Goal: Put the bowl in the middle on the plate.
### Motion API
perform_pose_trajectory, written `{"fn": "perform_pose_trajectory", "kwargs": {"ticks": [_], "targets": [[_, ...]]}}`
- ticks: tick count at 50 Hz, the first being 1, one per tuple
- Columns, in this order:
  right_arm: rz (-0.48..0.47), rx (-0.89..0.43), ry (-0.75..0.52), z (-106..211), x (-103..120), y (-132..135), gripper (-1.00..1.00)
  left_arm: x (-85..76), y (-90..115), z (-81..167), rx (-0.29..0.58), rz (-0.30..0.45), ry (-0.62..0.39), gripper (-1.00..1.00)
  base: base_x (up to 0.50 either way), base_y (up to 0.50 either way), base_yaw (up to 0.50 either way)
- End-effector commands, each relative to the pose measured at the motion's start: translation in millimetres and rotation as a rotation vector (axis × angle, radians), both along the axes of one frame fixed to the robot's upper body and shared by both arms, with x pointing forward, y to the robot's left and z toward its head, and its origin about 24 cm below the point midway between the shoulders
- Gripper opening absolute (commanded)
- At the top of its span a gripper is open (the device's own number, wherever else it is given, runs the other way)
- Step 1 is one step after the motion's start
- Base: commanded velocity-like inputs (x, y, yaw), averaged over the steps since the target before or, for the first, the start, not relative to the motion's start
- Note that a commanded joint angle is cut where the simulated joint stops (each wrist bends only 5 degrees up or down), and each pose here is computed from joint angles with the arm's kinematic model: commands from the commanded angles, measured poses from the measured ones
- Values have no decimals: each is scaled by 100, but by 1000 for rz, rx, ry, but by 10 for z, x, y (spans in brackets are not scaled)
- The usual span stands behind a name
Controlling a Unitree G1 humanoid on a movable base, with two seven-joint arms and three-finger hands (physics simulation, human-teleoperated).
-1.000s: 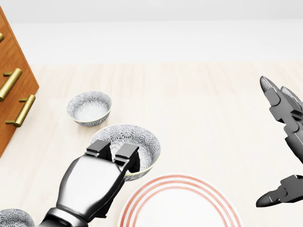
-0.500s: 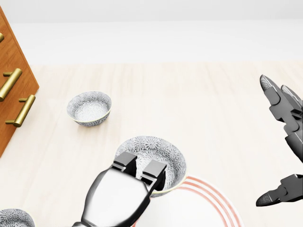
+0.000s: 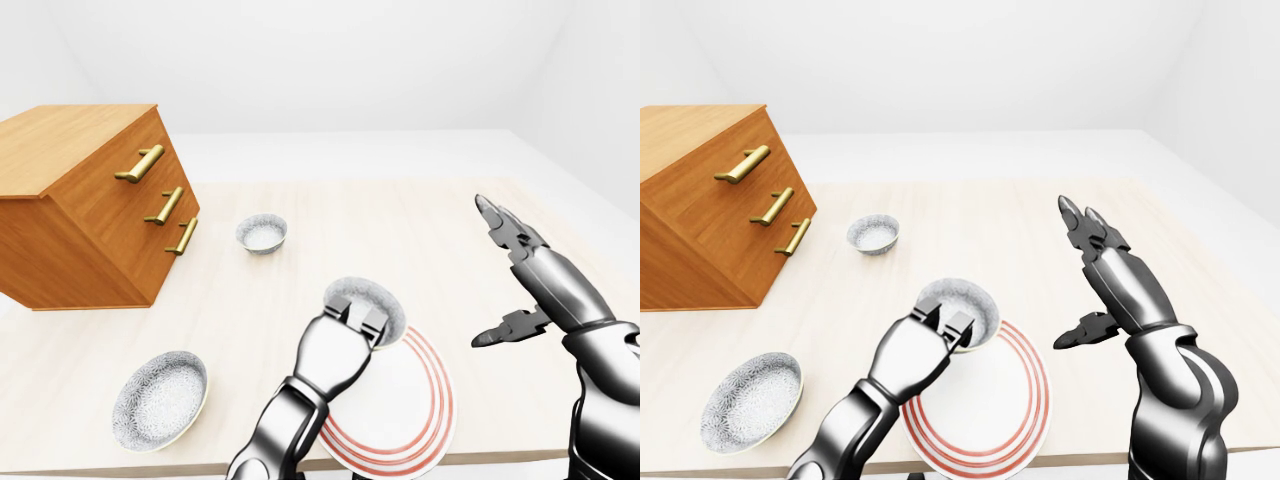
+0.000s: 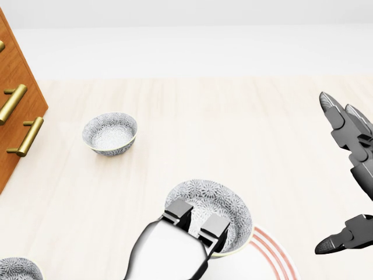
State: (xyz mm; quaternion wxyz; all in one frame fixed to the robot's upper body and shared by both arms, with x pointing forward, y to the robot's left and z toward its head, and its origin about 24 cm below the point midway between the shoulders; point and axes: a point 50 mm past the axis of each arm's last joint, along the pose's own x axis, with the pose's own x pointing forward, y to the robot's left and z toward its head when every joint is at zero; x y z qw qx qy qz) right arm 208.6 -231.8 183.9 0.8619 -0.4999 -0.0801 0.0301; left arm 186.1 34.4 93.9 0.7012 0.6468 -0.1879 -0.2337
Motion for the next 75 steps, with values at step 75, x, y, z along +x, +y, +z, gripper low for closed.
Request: {"fn": "perform_pose_trajectory", "kwargs": {"ticks": [75], "targets": [[1,-7,-8,16,-12,13,100,-319,-242,-227,59,-132,-8,-100,0,0,0]]}}
